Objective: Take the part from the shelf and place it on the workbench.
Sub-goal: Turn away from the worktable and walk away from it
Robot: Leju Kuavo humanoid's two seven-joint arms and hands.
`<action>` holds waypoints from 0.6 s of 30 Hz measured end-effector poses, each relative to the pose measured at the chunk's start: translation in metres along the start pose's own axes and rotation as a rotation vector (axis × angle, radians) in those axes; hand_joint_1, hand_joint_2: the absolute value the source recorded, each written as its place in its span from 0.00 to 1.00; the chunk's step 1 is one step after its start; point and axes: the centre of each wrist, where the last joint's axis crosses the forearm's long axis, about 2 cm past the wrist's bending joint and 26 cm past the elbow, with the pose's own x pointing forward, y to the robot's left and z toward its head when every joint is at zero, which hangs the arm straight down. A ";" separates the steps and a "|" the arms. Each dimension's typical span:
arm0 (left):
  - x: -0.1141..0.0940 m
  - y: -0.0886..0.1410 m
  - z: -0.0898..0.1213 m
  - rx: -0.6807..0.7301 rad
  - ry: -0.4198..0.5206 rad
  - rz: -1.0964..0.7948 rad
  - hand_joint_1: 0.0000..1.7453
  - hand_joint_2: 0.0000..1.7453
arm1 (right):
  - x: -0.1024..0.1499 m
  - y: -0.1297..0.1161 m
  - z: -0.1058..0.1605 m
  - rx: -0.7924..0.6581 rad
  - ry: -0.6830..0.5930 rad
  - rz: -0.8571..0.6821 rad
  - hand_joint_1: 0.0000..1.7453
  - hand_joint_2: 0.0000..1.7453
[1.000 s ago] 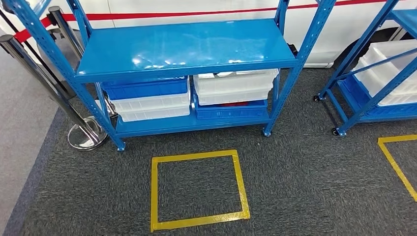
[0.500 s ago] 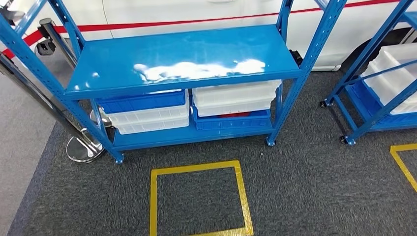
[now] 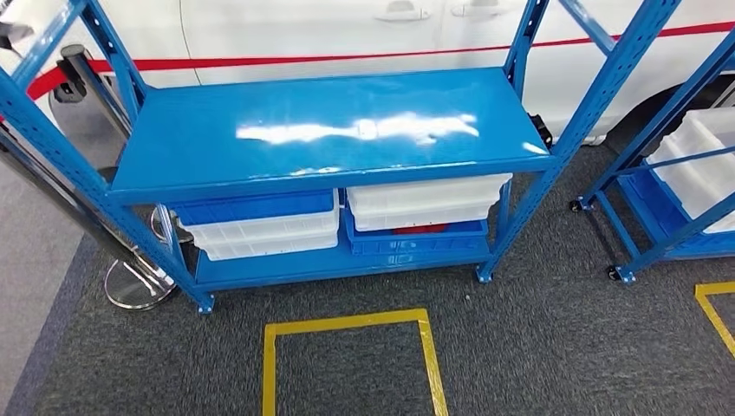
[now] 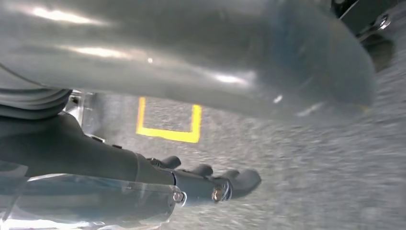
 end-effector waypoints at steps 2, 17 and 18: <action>0.000 0.000 0.000 -0.003 -0.001 -0.001 0.00 0.00 | 0.000 0.000 0.000 0.000 0.002 -0.004 0.00 0.00; 0.003 -0.002 -0.001 -0.009 -0.001 -0.002 0.00 0.00 | -0.007 0.003 0.001 -0.004 0.021 -0.009 0.00 0.50; 0.003 -0.002 -0.001 -0.002 0.000 -0.002 0.00 0.00 | -0.006 0.003 0.001 -0.001 0.017 -0.005 0.00 0.75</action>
